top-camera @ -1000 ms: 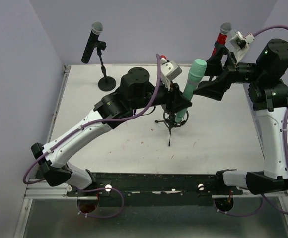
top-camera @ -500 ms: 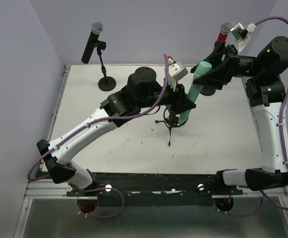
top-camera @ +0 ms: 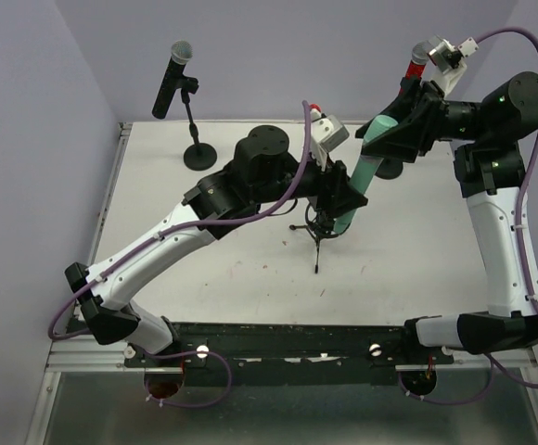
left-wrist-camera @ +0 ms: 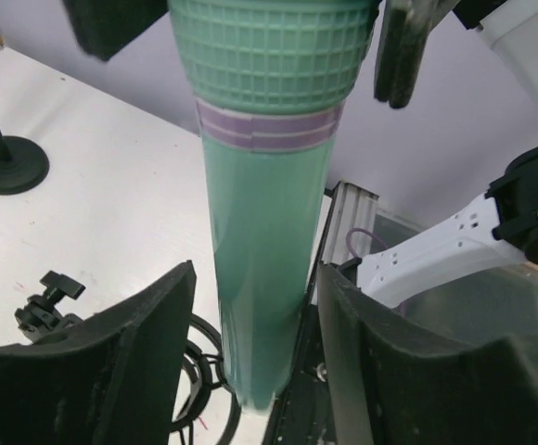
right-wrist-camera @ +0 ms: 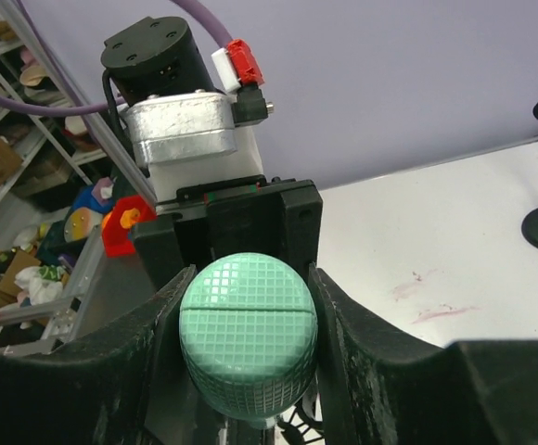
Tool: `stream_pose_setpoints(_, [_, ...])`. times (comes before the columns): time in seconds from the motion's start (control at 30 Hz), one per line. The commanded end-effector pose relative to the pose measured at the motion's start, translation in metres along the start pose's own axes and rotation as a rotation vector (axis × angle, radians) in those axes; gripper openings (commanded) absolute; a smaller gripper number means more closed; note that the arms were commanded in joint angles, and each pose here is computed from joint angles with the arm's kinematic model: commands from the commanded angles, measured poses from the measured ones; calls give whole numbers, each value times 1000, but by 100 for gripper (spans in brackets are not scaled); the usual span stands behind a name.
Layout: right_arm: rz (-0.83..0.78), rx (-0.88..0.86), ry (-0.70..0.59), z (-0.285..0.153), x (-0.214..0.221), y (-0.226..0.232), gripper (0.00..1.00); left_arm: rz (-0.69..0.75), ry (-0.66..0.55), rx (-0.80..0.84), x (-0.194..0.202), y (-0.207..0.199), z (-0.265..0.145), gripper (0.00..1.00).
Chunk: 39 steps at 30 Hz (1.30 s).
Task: Attach the microphones to the stand
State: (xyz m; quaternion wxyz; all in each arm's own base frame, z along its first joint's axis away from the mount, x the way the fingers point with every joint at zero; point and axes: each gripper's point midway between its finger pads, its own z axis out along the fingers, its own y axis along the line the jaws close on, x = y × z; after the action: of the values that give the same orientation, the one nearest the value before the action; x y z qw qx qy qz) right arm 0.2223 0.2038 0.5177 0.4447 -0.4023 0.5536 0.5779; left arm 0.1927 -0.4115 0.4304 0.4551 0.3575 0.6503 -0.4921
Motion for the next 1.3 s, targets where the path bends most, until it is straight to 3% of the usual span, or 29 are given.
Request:
stream_pose_setpoints(0.0, [-52,-46,21,1,-14,15,14,21,-87,-5,-29,-14,-30,69])
stream_pose_setpoints(0.13, [-73,-50,14,2,-22,12,14,34,-110,-6,-31,-16,-46,86])
stream_pose_setpoints(0.17, [-82,-48,10,2,-24,13,14,40,-114,-19,-30,-14,-52,98])
stream_pose_setpoints(0.37, [-143,-51,2,3,-31,14,14,86,-209,-154,-10,10,-114,98])
stream_pose_setpoints(0.57, [-161,-62,-4,12,-28,4,13,-8,-230,-250,39,35,-156,98])
stream_pose_setpoints(0.83, [-236,14,7,28,-19,-18,13,-122,-191,-256,90,45,-156,93])
stream_pose_setpoints(1.27, [-264,76,57,23,5,-13,13,-138,-141,-230,104,47,-145,86])
